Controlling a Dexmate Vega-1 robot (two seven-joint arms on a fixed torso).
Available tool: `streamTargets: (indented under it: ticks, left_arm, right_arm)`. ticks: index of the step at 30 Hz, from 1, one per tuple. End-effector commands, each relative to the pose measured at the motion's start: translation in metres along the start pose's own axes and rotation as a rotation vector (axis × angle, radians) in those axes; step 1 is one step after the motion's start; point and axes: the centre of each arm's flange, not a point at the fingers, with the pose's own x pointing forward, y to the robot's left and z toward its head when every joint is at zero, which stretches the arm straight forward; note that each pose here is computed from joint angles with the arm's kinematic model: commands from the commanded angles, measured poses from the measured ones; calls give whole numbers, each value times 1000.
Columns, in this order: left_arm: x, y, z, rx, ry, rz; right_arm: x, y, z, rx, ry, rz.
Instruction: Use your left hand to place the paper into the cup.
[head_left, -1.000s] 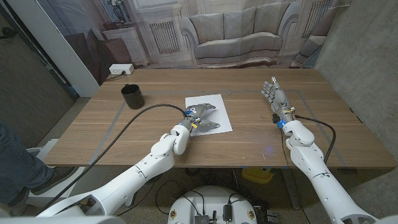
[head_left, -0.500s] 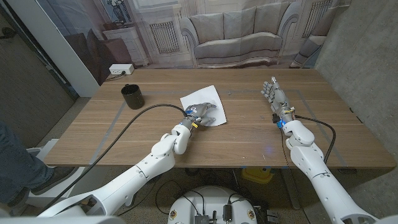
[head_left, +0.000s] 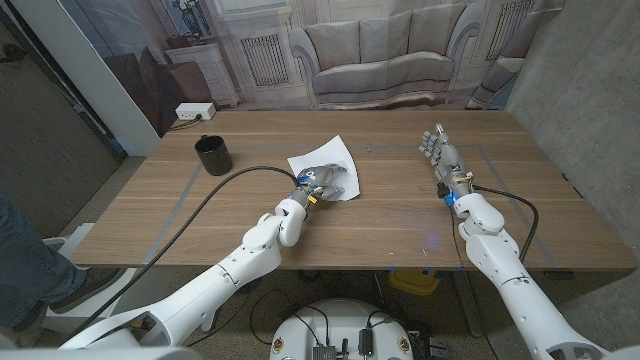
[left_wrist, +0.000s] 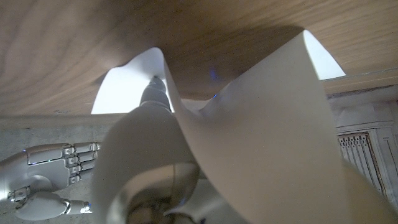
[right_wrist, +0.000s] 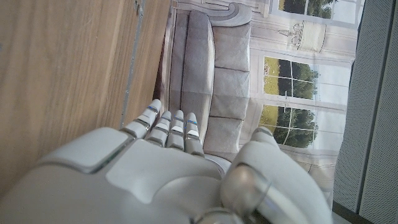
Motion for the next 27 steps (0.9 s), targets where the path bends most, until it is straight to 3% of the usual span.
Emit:
streamTargets:
  ticks: [1, 27]
  left_arm:
    - [2, 1, -2, -29, -16, 16]
    - [-1, 17, -9, -102, -65, 92]
  right_arm:
    - [-1, 0, -2, 3, 3, -9]
    - [-8, 5, 5, -2, -15, -8]
